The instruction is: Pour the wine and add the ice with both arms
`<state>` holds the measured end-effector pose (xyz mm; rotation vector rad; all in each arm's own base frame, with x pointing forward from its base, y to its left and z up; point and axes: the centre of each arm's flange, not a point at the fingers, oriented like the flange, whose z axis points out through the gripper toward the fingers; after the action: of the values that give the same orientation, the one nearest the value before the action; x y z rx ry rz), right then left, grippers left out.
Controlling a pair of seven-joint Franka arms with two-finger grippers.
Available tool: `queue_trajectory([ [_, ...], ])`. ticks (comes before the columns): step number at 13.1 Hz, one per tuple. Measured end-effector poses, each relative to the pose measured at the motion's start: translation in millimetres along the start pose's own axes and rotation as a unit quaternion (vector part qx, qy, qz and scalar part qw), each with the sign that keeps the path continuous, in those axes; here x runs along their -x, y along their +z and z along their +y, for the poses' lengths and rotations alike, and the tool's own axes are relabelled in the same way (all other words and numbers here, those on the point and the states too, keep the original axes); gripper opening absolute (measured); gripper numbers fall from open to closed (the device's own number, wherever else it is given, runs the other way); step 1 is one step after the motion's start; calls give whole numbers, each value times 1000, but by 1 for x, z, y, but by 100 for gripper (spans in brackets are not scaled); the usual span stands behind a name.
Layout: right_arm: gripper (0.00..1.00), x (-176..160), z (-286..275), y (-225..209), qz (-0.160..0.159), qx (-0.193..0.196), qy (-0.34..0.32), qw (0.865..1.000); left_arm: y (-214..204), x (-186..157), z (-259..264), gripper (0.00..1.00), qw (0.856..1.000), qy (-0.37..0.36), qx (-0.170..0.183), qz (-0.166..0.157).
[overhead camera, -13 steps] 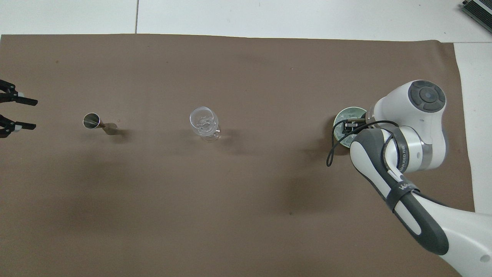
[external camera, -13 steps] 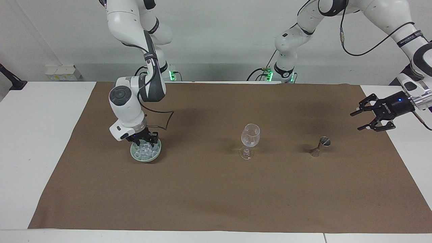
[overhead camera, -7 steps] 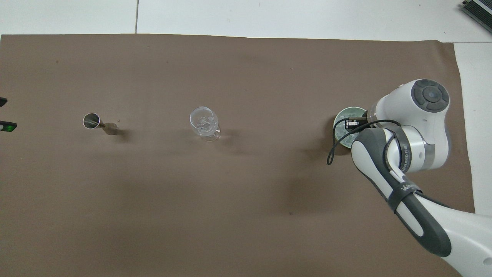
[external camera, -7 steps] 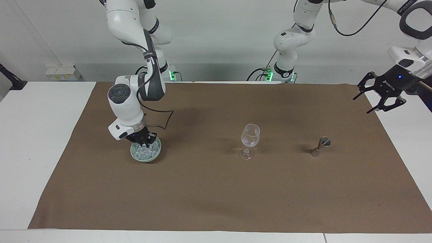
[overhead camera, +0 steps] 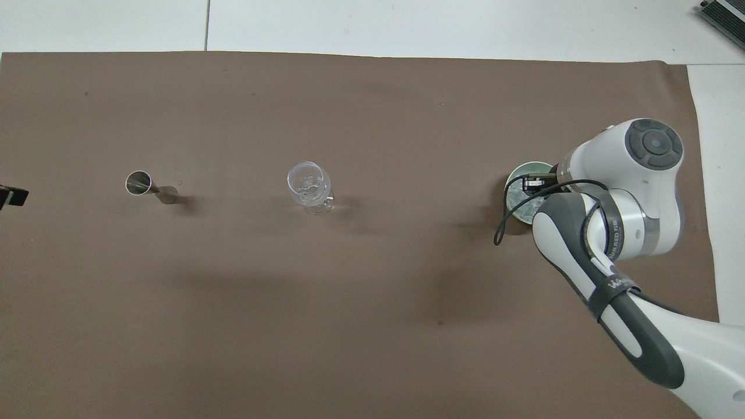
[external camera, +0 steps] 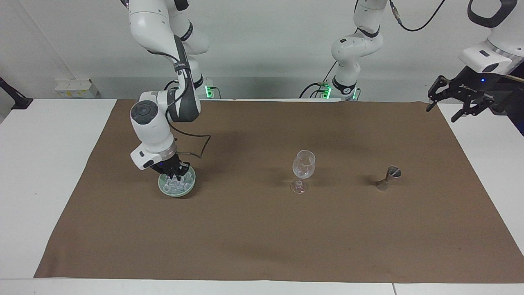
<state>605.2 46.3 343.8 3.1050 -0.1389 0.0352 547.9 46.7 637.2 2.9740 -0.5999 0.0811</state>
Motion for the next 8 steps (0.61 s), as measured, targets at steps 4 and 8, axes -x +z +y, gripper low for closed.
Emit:
queue_trajectory([
  [4,22,-10,-4,-40,28,-5,11,1000,6,2,0,82,993,-116,-19,-19],
  [8,22,-4,-34,-125,37,-13,28,999,-6,-10,35,83,989,-145,-36,-13],
])
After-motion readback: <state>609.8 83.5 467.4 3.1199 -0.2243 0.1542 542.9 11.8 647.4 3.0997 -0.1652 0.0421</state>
